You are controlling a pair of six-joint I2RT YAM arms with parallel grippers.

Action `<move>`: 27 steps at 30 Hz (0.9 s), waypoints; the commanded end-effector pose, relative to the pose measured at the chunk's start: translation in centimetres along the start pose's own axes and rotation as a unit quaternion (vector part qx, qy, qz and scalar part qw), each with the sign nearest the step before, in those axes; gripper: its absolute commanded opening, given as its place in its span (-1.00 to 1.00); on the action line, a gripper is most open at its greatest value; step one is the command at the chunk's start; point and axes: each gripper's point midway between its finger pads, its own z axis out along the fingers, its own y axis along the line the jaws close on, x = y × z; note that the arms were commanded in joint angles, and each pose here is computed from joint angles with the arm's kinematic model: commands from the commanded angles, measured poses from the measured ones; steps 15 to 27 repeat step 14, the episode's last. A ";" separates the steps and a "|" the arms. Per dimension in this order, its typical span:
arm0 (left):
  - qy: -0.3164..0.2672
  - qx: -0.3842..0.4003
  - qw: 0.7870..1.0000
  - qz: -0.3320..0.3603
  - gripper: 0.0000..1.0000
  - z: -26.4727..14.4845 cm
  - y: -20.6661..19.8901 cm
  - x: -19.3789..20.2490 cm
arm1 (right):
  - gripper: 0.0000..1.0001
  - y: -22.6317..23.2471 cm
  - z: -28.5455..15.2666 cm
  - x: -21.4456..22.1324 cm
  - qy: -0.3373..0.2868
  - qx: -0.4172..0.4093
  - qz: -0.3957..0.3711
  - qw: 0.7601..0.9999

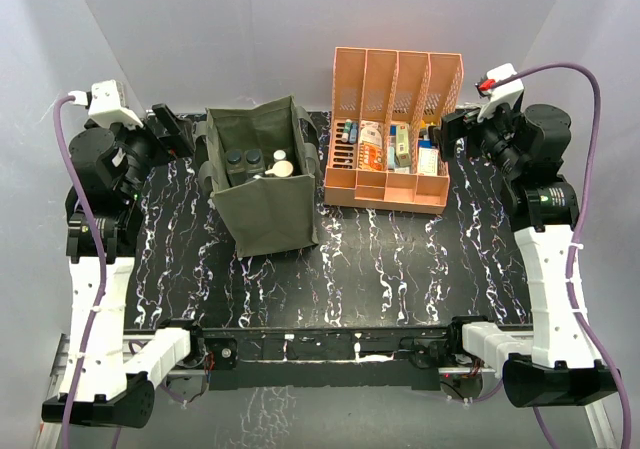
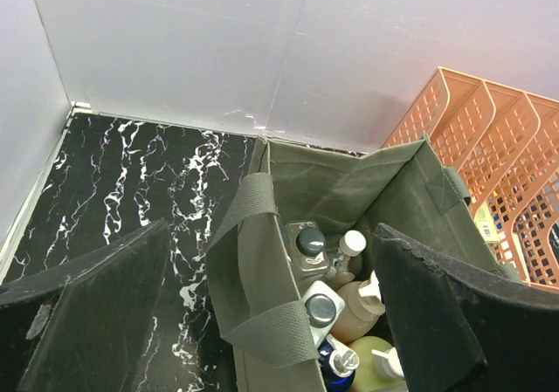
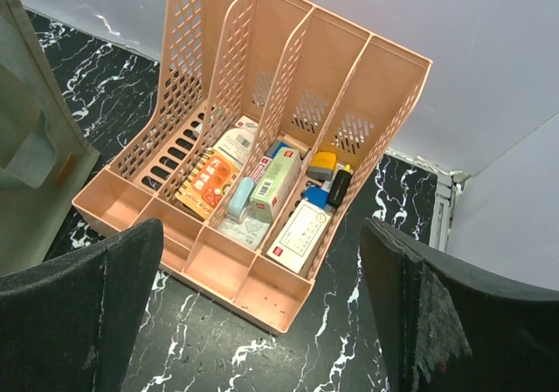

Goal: Place the personal care products into the canvas bag
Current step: Reset both arms

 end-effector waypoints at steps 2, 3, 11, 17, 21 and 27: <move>-0.014 -0.005 1.000 0.019 0.94 -0.1 0.3 -1.1 | 0.97 -0.4 0.3 -0.2 -0.006 0.008 0.005 1.000; -0.012 -0.005 1.000 0.020 0.94 0.0 0.3 -1.0 | 0.97 -0.4 0.2 -0.2 -0.006 0.012 0.007 1.000; -0.006 0.009 1.000 0.029 0.94 0.2 -0.1 -0.8 | 0.97 -1.2 -0.1 -0.1 -0.005 0.038 0.024 0.999; -0.006 0.013 0.999 0.030 0.94 0.2 -0.2 -0.8 | 0.97 -1.1 0.0 -0.2 -0.006 0.036 0.022 0.999; -0.006 0.013 0.999 0.030 0.94 0.2 -0.2 -0.8 | 0.97 -1.1 0.0 -0.2 -0.006 0.036 0.022 0.999; -0.006 0.013 0.999 0.030 0.94 0.2 -0.2 -0.8 | 0.97 -1.1 0.0 -0.2 -0.006 0.036 0.022 0.999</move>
